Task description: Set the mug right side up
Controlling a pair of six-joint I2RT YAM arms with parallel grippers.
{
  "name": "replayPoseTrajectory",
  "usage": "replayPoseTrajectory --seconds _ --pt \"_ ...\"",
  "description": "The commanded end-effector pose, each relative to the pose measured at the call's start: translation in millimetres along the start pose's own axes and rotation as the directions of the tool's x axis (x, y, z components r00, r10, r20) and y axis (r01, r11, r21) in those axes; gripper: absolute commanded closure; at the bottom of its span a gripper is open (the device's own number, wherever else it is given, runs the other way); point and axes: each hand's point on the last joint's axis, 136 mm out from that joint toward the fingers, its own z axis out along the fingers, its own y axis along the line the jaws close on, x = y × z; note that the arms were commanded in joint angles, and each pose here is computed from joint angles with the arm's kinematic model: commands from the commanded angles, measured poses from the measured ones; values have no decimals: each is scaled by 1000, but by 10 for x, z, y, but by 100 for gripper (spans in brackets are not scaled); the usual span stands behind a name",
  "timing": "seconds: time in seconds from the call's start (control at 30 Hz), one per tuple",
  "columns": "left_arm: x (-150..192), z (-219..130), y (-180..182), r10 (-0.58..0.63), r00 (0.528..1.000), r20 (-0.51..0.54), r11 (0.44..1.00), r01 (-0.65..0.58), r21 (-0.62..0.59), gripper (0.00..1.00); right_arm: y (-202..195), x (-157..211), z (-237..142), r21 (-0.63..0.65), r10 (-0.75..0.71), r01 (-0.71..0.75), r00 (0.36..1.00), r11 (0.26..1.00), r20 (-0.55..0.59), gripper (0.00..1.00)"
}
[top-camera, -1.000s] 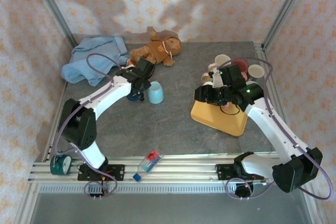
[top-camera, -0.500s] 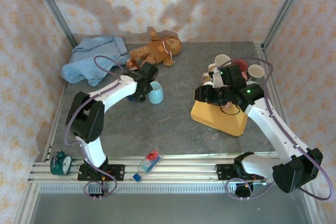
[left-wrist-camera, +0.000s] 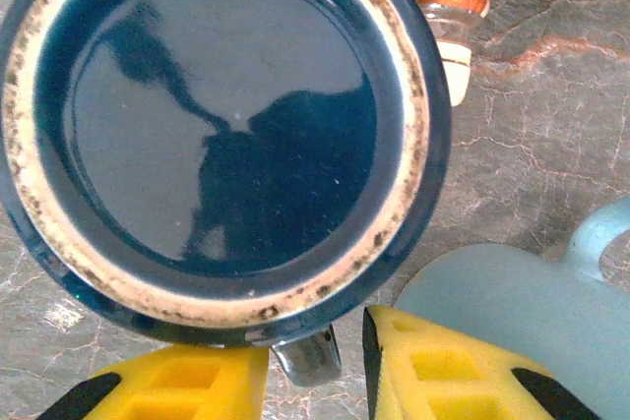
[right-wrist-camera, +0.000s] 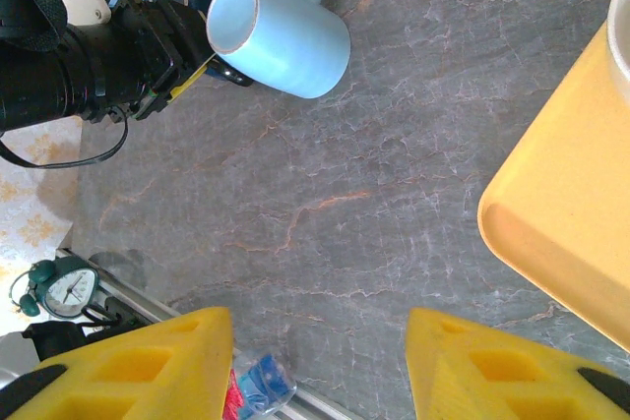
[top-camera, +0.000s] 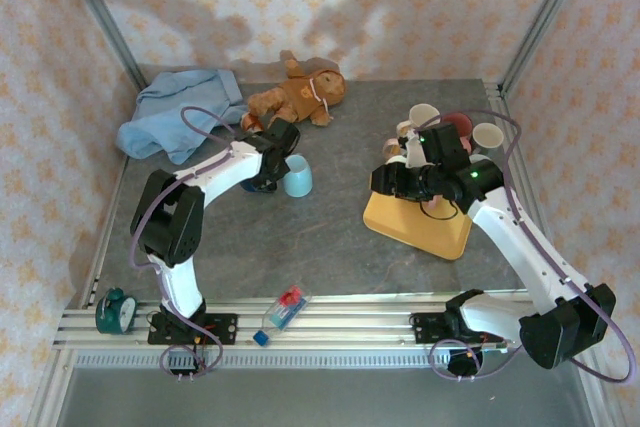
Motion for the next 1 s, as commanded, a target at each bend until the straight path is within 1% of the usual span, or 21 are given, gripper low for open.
replayPoseTrajectory --seconds 0.0,0.33,0.57,0.83,0.97 --pt "-49 47 50 7 1000 9 1000 -7 -22 69 24 -50 -71 5 0 -1 1000 1000 23 51" --pt "-30 150 37 21 1000 -8 1000 -21 -23 70 46 -92 -68 1 13 -13 999 1000 31 51" --pt "13 178 58 19 1000 -23 1000 -20 -22 68 52 -109 -75 1 16 -16 999 1000 38 51" --pt "9 248 36 19 999 -32 1000 -20 -20 71 47 -106 -99 8 16 -17 999 1000 41 51" --pt "-24 248 9 16 999 -30 1000 -16 -10 74 49 -116 -116 12 13 -14 999 1000 46 51"
